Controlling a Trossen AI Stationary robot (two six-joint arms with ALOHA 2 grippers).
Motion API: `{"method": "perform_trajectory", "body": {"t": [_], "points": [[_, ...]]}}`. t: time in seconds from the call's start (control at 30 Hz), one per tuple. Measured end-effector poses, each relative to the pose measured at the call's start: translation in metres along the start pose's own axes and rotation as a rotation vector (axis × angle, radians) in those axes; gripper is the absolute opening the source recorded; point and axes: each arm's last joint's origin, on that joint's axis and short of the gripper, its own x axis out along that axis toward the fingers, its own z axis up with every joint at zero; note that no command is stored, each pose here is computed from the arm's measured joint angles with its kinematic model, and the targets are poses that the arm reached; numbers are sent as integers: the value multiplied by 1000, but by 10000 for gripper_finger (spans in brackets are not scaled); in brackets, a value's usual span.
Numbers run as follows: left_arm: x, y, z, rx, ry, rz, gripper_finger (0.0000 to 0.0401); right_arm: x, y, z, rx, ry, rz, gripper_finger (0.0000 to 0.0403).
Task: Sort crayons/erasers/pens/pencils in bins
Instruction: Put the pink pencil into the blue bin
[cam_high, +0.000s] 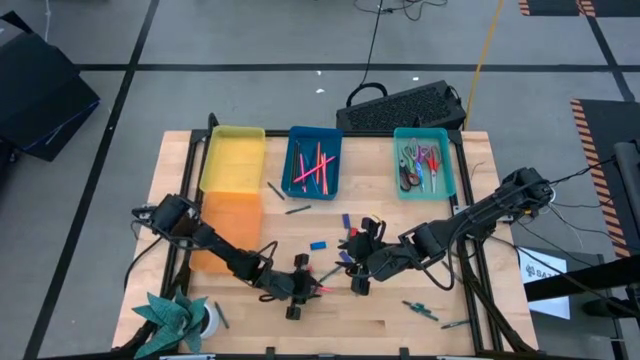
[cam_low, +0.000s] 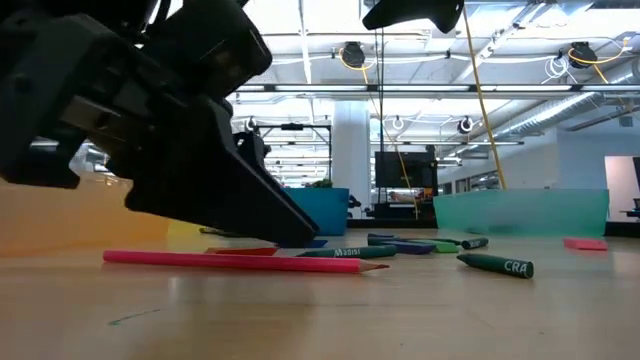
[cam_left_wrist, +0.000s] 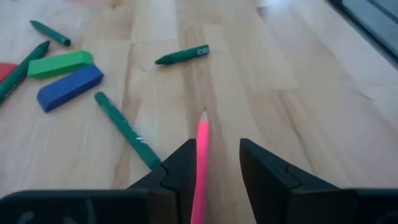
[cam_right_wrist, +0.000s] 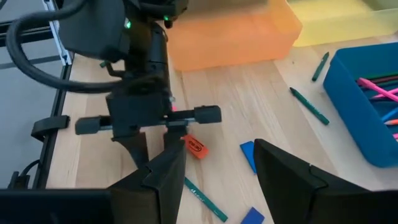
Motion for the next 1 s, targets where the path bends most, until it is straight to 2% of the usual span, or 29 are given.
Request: {"method": "perform_trajectory", "body": {"t": [0.2, 0.43, 0.63, 0.73, 0.9, 1.0], "points": [[10, 1, -15, -22, 8, 62, 122, 0, 0, 1, 48, -8, 5, 183], [13, -4, -21, -16, 8, 48, 122, 0, 1, 1, 49, -9, 7, 183], [21, -10, -34, -72, -51, 55, 122, -4, 2, 8, 50, -68, 38, 183], [25, -12, -41, -49, -60, 65, 122, -13, 2, 19, 57, -142, 71, 183], [27, -12, -45, -8, -56, 72, 120, -27, -6, 28, 29, -181, 72, 183], [28, -12, -46, 22, -54, 59, 96, -34, -13, 34, 30, -208, 66, 183]]}}
